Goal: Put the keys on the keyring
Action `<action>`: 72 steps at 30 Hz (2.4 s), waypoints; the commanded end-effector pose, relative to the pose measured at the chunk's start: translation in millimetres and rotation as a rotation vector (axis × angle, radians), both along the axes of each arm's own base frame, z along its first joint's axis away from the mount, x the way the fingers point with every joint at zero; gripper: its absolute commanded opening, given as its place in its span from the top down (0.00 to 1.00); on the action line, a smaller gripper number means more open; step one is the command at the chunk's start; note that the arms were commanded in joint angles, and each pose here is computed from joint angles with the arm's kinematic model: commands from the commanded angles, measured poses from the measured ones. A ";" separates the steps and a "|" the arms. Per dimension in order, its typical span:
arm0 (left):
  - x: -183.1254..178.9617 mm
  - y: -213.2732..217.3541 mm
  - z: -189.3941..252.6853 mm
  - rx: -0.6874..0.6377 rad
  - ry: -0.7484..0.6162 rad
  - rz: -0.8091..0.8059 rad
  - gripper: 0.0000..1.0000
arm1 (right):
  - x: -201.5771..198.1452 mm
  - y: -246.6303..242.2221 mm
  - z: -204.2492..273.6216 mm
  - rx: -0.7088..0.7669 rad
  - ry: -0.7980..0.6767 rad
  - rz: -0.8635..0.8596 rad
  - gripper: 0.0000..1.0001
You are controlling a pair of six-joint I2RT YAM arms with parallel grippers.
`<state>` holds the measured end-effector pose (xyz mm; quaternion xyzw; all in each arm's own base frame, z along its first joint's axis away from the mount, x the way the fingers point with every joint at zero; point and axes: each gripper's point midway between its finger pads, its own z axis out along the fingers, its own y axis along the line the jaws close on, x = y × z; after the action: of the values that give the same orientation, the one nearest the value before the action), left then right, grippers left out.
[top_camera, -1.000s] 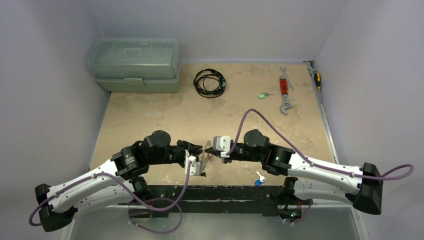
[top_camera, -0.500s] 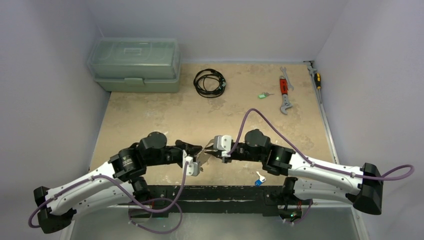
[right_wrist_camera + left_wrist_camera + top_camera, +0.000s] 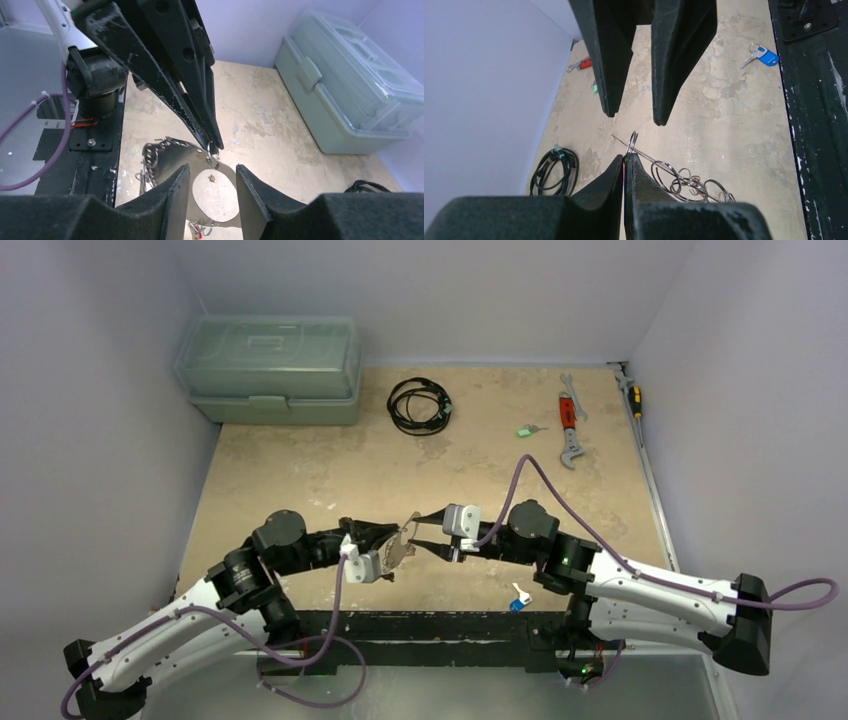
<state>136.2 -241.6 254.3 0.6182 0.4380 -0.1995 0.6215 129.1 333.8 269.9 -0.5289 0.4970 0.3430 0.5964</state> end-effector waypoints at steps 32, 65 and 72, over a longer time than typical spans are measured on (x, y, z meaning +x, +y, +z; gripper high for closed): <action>-9.1 -15.2 24.5 -0.175 0.084 -0.130 1.00 | 17.6 3.0 6.2 0.055 -0.031 -0.091 0.88; 38.8 51.9 72.2 -0.379 -0.123 0.293 0.07 | 16.3 -7.2 -18.4 0.093 -0.529 -0.253 1.00; 44.1 58.0 77.2 -0.421 -0.109 0.339 0.07 | -1.8 -13.2 -15.1 0.142 -0.703 -0.268 1.00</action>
<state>174.2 -191.2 318.3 0.4416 0.4471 -0.1490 0.7634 129.6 332.8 207.6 -0.5628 0.3622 0.1334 0.7309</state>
